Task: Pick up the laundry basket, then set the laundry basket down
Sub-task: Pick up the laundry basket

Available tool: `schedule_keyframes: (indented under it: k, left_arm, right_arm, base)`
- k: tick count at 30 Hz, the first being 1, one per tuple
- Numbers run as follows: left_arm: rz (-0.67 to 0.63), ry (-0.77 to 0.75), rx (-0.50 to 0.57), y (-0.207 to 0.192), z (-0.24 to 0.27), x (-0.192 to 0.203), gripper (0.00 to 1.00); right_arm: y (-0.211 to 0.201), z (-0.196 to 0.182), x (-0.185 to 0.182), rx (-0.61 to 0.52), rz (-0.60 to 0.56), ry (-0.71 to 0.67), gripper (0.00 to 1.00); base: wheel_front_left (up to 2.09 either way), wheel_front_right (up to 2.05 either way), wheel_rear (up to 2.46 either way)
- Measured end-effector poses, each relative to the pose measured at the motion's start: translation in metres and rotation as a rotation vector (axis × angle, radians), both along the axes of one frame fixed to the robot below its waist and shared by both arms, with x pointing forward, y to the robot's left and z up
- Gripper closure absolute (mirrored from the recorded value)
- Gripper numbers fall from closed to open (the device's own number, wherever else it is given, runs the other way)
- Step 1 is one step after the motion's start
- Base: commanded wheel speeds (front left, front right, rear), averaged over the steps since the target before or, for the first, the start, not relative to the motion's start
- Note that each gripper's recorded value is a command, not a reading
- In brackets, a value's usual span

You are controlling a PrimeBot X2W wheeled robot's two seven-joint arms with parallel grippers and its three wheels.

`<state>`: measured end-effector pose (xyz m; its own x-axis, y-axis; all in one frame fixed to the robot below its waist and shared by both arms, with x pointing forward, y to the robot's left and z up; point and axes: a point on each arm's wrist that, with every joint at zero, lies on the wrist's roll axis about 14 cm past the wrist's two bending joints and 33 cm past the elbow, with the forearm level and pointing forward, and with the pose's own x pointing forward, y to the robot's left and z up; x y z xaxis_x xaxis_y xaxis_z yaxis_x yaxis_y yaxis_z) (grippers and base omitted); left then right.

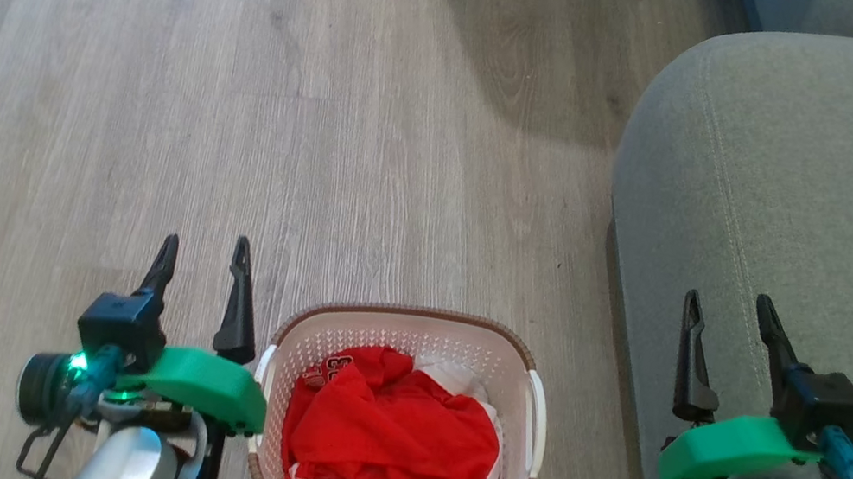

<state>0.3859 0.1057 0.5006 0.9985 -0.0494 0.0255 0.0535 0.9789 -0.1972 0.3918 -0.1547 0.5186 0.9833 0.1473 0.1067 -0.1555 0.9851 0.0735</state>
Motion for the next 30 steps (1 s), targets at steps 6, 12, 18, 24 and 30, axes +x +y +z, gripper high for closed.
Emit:
schedule_keyframes:
  k: [6,12,18,24,30]
  left_arm:
    - [-0.016,0.042,-0.004,-0.004,-0.014,0.002,0.00]
    - [-0.060,0.170,0.021,-0.014,-0.058,0.006,0.00]
    - [-0.087,0.319,0.048,-0.019,-0.110,0.025,0.00]
    - [-0.096,0.446,0.073,-0.016,-0.158,0.043,0.00]
    - [-0.130,0.578,0.099,-0.018,-0.208,0.049,0.00]
  right_arm:
    - [0.001,-0.012,0.004,-0.004,0.006,0.035,0.00]
    - [0.000,-0.047,0.016,-0.019,0.022,0.140,0.00]
    - [0.008,-0.091,0.041,-0.015,0.065,0.266,0.00]
    - [0.020,-0.132,0.067,0.045,0.093,0.375,0.00]
    - [0.034,-0.186,0.079,0.121,0.111,0.532,0.00]
  base:
    - [0.00,0.00,0.00]
    - [0.00,0.00,0.00]
    - [0.00,0.00,0.00]
    - [0.00,0.00,0.00]
    - [0.00,0.00,0.00]
